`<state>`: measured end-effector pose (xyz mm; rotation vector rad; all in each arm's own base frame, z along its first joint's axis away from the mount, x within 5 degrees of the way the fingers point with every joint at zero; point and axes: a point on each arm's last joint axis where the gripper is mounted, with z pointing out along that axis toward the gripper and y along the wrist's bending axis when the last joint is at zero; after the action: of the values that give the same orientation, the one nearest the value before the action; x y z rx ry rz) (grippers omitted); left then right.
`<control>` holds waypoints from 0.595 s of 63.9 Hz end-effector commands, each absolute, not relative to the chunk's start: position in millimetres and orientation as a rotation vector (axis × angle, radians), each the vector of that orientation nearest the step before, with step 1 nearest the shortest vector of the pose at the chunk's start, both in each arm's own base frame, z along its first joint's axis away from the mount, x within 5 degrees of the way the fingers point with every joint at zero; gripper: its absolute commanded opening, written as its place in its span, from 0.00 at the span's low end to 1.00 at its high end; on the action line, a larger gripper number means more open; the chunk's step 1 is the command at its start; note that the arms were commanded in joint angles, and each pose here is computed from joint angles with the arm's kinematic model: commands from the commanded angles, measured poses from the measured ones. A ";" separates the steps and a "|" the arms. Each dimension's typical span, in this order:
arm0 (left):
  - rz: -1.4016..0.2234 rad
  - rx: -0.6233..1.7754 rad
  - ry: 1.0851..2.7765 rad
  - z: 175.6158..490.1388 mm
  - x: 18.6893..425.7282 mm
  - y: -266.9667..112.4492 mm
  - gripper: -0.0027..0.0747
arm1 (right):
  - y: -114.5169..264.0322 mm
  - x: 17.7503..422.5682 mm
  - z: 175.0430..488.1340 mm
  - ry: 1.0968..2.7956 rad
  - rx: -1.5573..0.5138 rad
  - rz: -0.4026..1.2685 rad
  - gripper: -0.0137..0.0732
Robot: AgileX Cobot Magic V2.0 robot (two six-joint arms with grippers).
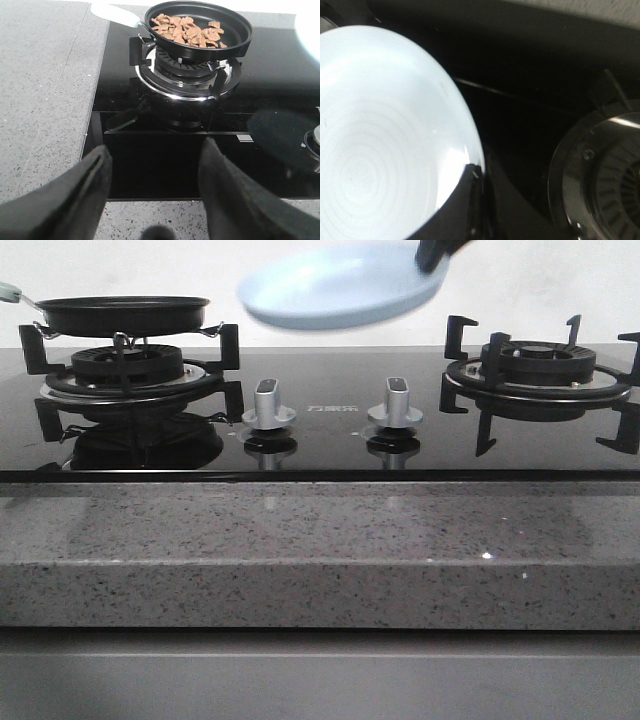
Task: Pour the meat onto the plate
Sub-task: 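Lift the plate with the right gripper and hold it beside the pan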
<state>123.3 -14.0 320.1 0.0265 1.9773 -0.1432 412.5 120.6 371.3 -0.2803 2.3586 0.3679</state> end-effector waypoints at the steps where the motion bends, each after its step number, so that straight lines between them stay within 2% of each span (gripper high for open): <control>1: -0.149 0.028 1.868 337.9 127.0 -14.6 0.53 | 114.8 373.4 415.1 2.176 -0.259 0.387 0.08; 9: -0.149 0.028 1.865 338.1 127.1 -14.6 0.53 | 108.5 331.7 406.2 2.125 -0.243 0.389 0.08; 19: -0.149 0.028 1.865 338.1 127.1 -14.6 0.53 | 98.9 293.5 373.0 2.124 -0.219 0.381 0.08; 26: -0.149 0.028 1.865 338.1 127.1 -14.6 0.53 | 94.5 277.6 352.5 2.158 -0.193 0.398 0.08; 38: -0.152 0.026 1.865 338.1 127.1 -14.8 0.53 | 94.0 274.5 332.5 2.181 -0.146 0.427 0.08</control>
<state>123.6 -14.0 320.6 0.0261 1.9711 -0.1433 274.8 95.0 311.6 -0.1954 2.3291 0.3935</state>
